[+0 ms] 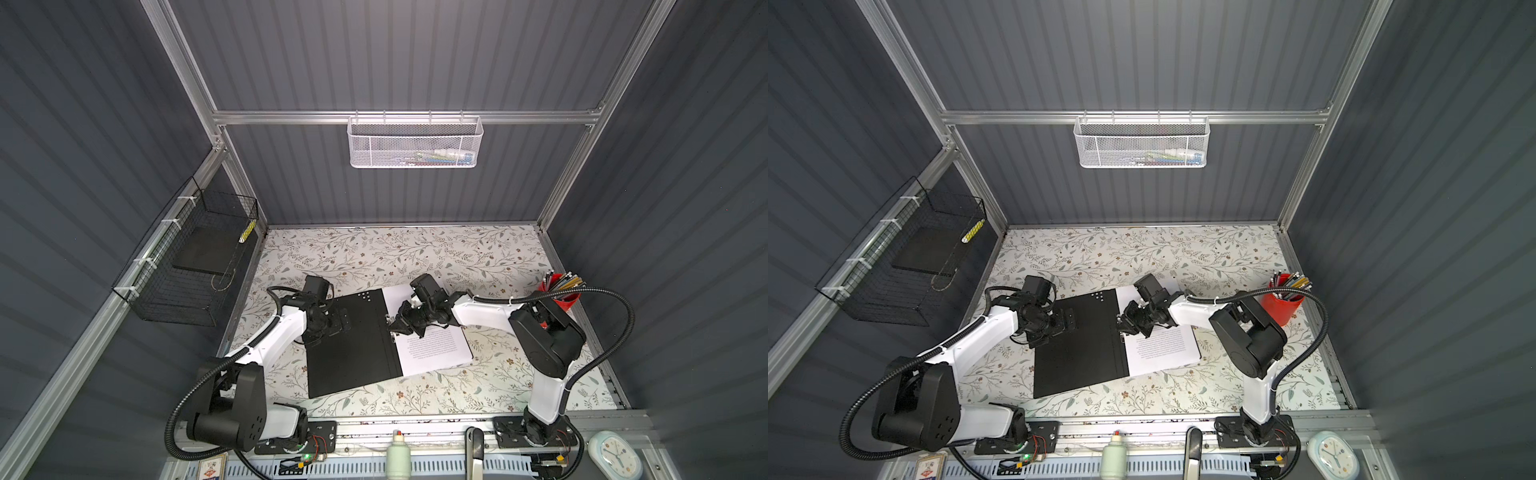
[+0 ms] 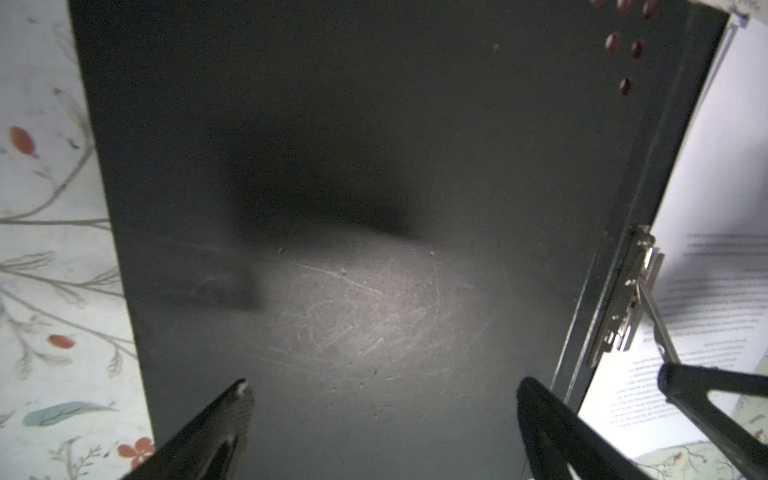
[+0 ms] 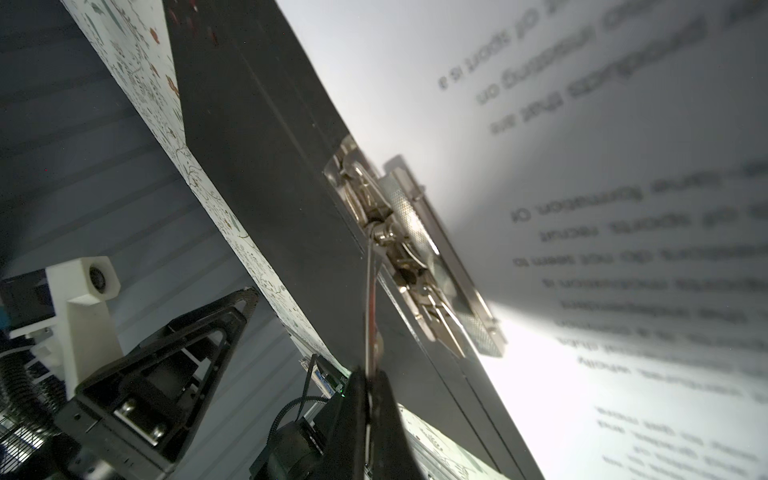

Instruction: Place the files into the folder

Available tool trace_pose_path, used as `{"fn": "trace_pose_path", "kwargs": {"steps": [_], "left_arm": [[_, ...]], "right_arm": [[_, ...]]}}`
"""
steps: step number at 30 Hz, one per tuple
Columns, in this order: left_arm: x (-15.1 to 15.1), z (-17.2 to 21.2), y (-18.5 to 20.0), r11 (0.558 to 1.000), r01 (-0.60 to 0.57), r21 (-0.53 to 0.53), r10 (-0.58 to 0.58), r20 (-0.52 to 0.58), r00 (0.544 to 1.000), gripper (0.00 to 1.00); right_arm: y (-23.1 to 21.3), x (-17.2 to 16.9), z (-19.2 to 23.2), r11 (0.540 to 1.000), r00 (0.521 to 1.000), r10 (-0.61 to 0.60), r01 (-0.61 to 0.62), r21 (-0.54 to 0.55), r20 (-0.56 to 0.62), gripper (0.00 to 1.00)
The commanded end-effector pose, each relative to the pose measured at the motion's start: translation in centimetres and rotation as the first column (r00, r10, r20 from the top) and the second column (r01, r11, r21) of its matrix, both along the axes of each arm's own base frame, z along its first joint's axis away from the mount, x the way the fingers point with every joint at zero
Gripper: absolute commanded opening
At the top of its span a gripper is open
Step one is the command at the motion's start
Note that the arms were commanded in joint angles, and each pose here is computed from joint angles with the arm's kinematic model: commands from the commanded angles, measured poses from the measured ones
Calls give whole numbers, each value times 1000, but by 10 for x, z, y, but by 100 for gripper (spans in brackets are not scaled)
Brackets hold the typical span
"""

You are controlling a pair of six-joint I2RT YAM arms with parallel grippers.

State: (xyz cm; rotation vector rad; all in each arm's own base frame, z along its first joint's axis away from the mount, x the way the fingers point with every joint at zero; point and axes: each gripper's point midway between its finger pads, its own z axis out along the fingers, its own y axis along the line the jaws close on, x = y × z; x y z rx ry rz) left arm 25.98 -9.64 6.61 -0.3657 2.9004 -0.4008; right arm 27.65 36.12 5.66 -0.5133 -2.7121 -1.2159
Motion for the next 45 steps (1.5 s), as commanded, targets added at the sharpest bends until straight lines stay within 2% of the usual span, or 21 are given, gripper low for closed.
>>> {"fn": "trace_pose_path", "kwargs": {"steps": [1, 8, 18, 26, 30, 45], "left_arm": [[3, 1, -22, 995, 73, -62, -73, 6, 997, 100], [18, 1, -66, 984, 164, -75, -163, 22, 986, 100], [51, -17, -108, 975, 178, -135, -178, 16, 984, 100], [37, -46, -89, 988, 146, -46, -149, -61, 987, 100], [25, -57, -78, 990, 142, -5, -142, -88, 986, 100], [13, -67, -71, 990, 143, 6, -141, -115, 983, 100]], "right_arm": [[-16, 7, 5, 1000, 999, 12, -12, -3, 31, 3], [-44, 28, 12, 999, 998, -34, 34, 7, 51, 3], [-71, 52, 19, 999, 995, -41, 39, 24, 89, 12], [-73, 49, 25, 998, 996, -39, 35, 48, 84, 27], [-77, 45, 29, 996, 996, -57, 51, 73, 74, 32], [-82, 48, 24, 988, 992, -127, 124, 89, 23, 27]]}}
